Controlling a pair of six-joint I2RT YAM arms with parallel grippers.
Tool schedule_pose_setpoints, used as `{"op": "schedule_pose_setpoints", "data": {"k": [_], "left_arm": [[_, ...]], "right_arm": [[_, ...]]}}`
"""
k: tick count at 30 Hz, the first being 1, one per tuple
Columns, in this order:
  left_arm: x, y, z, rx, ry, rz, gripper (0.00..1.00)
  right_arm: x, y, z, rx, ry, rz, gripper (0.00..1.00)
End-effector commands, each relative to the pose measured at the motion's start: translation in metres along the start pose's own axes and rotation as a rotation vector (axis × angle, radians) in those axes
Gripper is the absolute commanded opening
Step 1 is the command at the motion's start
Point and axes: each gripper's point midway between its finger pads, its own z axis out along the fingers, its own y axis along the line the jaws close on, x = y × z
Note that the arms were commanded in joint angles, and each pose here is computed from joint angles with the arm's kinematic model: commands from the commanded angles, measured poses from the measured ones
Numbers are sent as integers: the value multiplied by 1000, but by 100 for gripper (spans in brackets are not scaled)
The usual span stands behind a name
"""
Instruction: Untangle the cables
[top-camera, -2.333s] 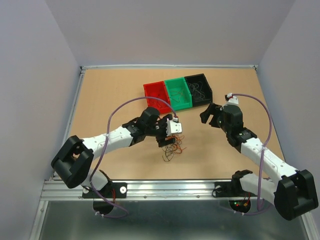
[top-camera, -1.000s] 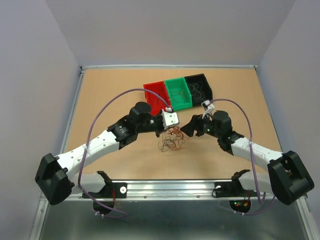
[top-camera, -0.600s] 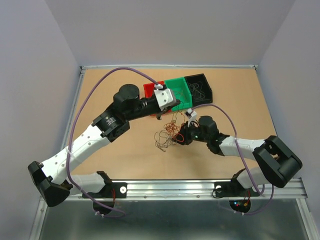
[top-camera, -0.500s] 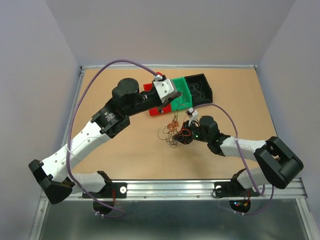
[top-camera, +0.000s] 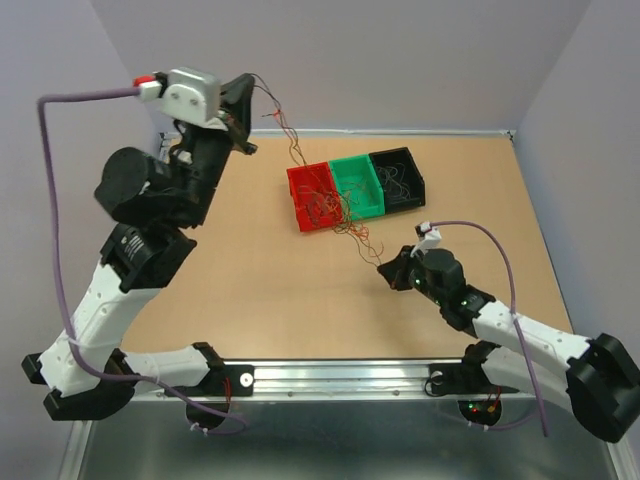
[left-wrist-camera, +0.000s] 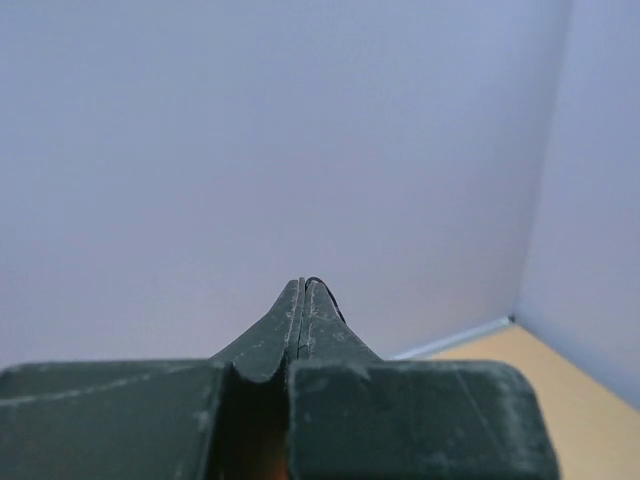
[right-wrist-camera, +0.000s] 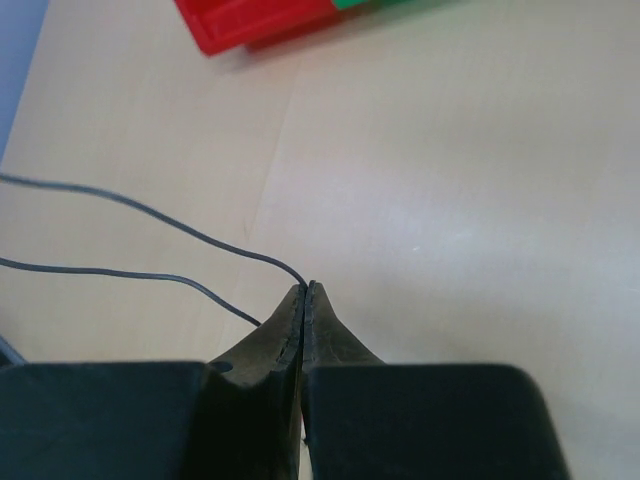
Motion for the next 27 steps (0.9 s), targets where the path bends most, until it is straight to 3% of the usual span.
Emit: {"op": "schedule_pose_setpoints", "data": {"k": [1, 5, 11, 15, 17, 18, 21, 22, 24, 25, 27], "left_arm": [[-59, 64, -33, -265, -160, -69, 0], [-63, 72, -50, -270, -179, -62, 0], [-67, 106, -82, -423, -204, -65, 0], [-70, 100, -96, -348, -253, -76, 0], [-65, 84, -91, -262, -249, -51, 0], [-62, 77, -88, -230, -242, -45, 0], [-39, 48, -69, -110, -191, -11, 0], [-28, 36, -63, -66, -172, 1, 0], [-20, 7, -59, 75, -174, -4, 0], [-12, -11, -56, 160, -168, 0, 0], [-4, -29, -54, 245, -153, -14, 0]], "right_arm": [[-12, -47, -22, 249, -132, 81, 1], [-28, -57, -43, 298, -235, 123, 1], [-44, -90, -79, 459, -406, 226, 1], [-52, -81, -83, 411, -425, 216, 0], [-51, -76, -81, 399, -399, 183, 5], [-49, -73, -79, 385, -380, 174, 9], [-53, -65, -75, 361, -352, 146, 39], [-55, -62, -75, 350, -348, 131, 55], [-59, -54, -74, 310, -354, 111, 68], [-59, -47, -74, 266, -345, 78, 80], [-64, -20, -74, 121, -349, 30, 87]]}}
